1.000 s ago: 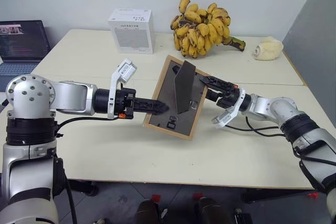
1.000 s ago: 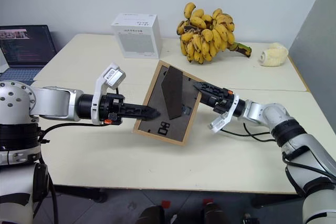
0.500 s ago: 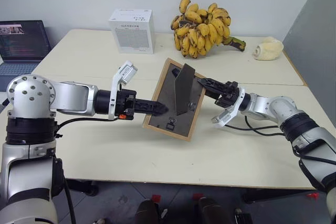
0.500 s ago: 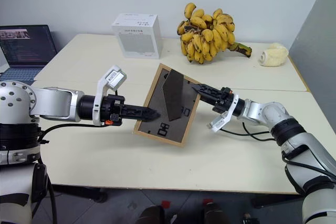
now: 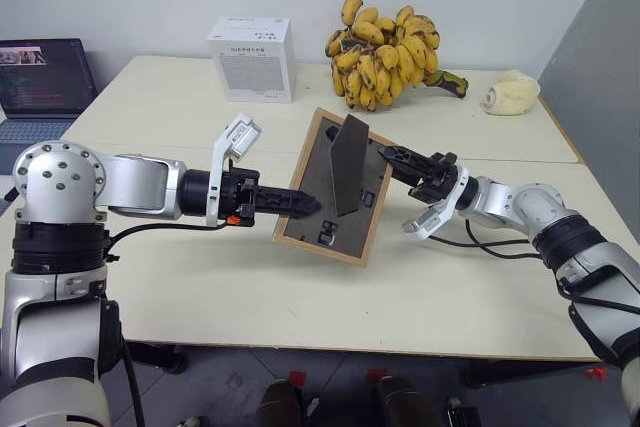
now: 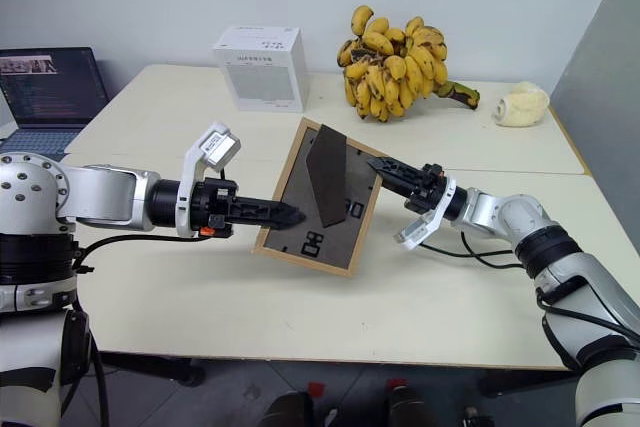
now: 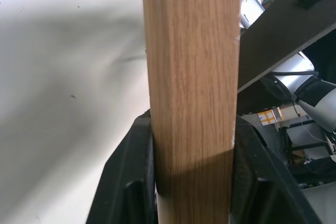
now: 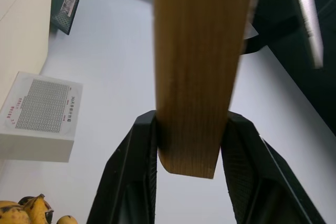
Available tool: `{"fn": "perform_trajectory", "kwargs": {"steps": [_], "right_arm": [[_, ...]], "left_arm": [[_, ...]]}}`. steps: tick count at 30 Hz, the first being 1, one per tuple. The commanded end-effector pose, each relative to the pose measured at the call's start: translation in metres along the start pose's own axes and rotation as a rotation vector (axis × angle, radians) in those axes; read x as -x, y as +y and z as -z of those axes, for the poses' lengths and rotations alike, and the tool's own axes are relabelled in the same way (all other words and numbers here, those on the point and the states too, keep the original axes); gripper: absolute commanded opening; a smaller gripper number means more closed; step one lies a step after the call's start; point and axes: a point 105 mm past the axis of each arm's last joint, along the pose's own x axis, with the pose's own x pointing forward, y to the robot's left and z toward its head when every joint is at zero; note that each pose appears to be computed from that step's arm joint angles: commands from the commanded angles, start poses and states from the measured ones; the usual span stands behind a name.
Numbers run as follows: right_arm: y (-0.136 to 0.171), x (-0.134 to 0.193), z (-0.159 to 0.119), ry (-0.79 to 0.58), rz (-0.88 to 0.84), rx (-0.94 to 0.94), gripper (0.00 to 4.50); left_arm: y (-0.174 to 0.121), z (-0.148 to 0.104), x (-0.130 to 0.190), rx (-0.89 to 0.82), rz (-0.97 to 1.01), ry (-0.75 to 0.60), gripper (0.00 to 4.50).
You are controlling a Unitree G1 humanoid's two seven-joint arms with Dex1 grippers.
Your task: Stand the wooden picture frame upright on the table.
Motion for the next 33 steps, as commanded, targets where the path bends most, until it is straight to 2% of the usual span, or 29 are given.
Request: {"fn": "perform_trajectory", "kwargs": {"steps": [1,3,7,9,11,13,18,21,25,28,33], "right_arm": [[-0.006,-0.007,0.003,-0.016,0.010,0.021,1.36],[-0.007,-0.007,0.004,-0.015,0.008,0.020,1.36],[-0.007,-0.007,0.006,-0.009,0.003,0.006,1.36],[-0.006,-0.006,0.005,-0.008,-0.003,-0.010,1.36],[-0.004,-0.007,0.005,-0.005,-0.010,-0.031,1.36],[-0.004,-0.007,0.005,0.005,-0.009,-0.059,1.36],[0.002,-0.013,0.006,0.049,-0.030,-0.240,1.36],[0.011,-0.021,0.006,0.137,-0.050,-0.574,1.36],[0.028,-0.038,0.005,0.244,-0.118,-1.039,1.36],[0.033,-0.044,-0.005,0.199,-0.185,-1.402,1.36],[0.036,-0.042,-0.034,0.071,-0.305,-1.857,1.36]], "left_arm": [[-0.017,-0.017,0.005,-0.104,0.021,-0.061,2.78],[-0.016,-0.018,0.005,-0.119,0.007,-0.076,3.19],[-0.019,-0.024,0.013,-0.276,-0.051,-0.158,3.19],[-0.026,-0.024,0.023,-0.456,-0.085,-0.214,3.19],[-0.031,-0.016,0.035,-0.617,-0.113,-0.220,3.19],[-0.029,-0.006,0.047,-0.689,-0.162,-0.217,3.19],[-0.014,0.027,0.075,-0.651,-0.345,-0.273,3.19],[-0.015,0.054,0.079,-0.629,-0.420,-0.278,3.19],[-0.018,0.061,0.087,-0.605,-0.476,-0.331,3.19],[-0.018,0.061,0.091,-0.599,-0.501,-0.344,3.19],[-0.020,0.062,0.095,-0.598,-0.519,-0.344,3.19]]}}
